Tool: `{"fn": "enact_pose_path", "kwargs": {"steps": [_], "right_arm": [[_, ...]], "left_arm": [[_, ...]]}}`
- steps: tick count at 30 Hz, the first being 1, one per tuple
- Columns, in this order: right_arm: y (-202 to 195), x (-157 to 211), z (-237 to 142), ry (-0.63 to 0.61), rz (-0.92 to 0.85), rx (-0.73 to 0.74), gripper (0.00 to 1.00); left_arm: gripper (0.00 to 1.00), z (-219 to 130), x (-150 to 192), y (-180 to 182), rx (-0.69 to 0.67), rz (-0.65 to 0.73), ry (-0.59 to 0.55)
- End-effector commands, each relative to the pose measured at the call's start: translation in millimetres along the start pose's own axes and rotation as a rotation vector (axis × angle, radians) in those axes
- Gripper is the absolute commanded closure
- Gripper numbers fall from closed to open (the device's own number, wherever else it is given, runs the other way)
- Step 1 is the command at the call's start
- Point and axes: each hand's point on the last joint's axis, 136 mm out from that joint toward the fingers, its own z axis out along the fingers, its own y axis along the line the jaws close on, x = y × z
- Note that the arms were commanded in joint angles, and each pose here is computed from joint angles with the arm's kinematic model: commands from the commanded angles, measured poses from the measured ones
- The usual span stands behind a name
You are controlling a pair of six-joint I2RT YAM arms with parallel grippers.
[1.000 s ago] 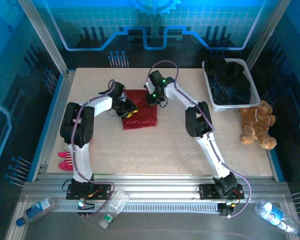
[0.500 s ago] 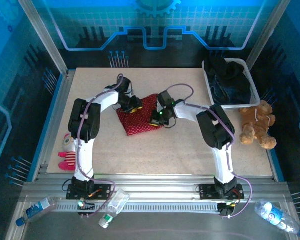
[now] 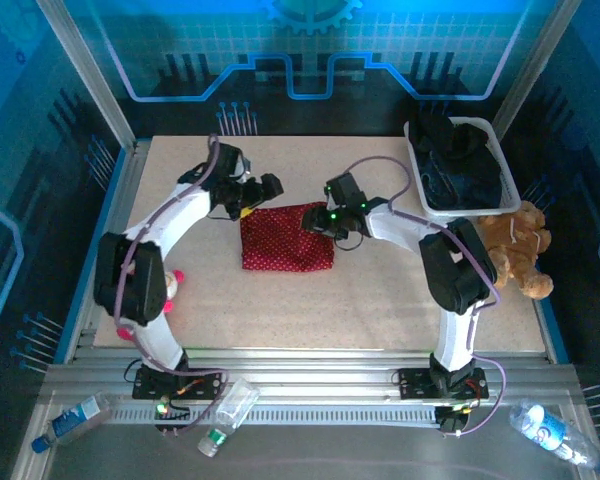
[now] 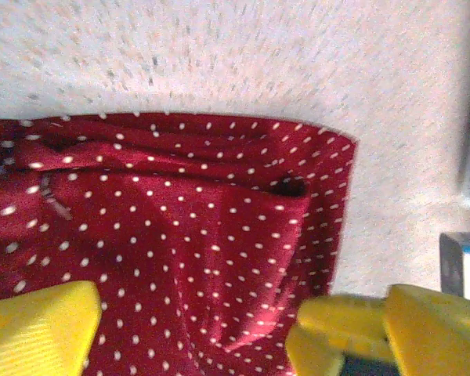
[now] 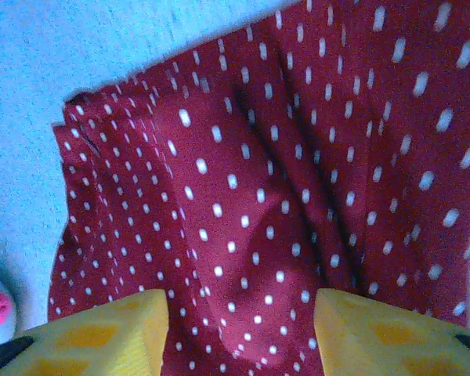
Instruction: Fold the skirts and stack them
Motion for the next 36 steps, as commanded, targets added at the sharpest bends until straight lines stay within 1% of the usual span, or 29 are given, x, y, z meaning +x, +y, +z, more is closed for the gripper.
{"fn": "enact_pose_path", "kwargs": {"steps": [1, 5, 8, 11, 14, 18, 20, 21, 22, 24, 25, 28, 30, 33, 34, 35, 36], "right_arm": [[-2, -12, -3, 0.01, -0.184, 0.042, 0.43], [4, -20, 7, 0.022, -0.303, 0.032, 0.41], [10, -22, 17, 0.047, -0.383, 0.01, 0.41], [5, -25, 26, 0.061, -0.417, 0.04, 0.42], [7, -27, 32, 0.077, -0.438, 0.034, 0.42], [14, -21, 40, 0.106, -0.458, -0.023, 0.43], [20, -20, 41, 0.111, -0.474, -0.046, 0.46], [23, -21, 41, 0.11, -0.484, -0.055, 0.5], [28, -23, 39, 0.099, -0.496, -0.063, 0.57], [36, -33, 32, 0.04, -0.513, -0.07, 0.76], [39, -40, 27, 0.004, -0.513, -0.07, 0.83], [43, -57, 17, -0.076, -0.49, -0.064, 0.93], [35, -64, 20, -0.086, -0.455, -0.038, 0.96], [14, -58, 37, -0.041, -0.422, 0.017, 0.97], [13, -52, 43, -0.015, -0.422, 0.002, 0.94], [13, -47, 46, 0.007, -0.425, -0.019, 0.88], [15, -42, 49, 0.032, -0.429, -0.04, 0.75]], "left_arm": [[0.01, -1, 6, 18, -0.026, -0.081, -0.009], [0.01, -3, 18, 13, 0.03, -0.126, 0.025], [0.01, -1, 28, 4, 0.11, -0.176, 0.049], [0.01, 5, 36, -2, 0.182, -0.222, 0.073], [0.01, 15, 41, -3, 0.23, -0.262, 0.101], [0.01, 30, 48, 19, 0.169, -0.298, 0.1], [0.01, 37, 53, 36, 0.11, -0.319, 0.089], [0.01, 41, 56, 49, 0.068, -0.332, 0.086], [0.01, 44, 61, 61, 0.029, -0.346, 0.082], [0.01, 50, 70, 81, -0.018, -0.375, 0.084], [0.01, 53, 74, 89, -0.03, -0.389, 0.089], [0.01, 58, 81, 101, -0.043, -0.405, 0.106], [0.01, 61, 83, 104, -0.049, -0.404, 0.112], [0.01, 63, 81, 103, -0.043, -0.395, 0.11], [0.01, 63, 80, 102, -0.039, -0.393, 0.111], [0.01, 63, 79, 101, -0.037, -0.391, 0.11], [0.01, 64, 78, 99, -0.034, -0.388, 0.11]]}}
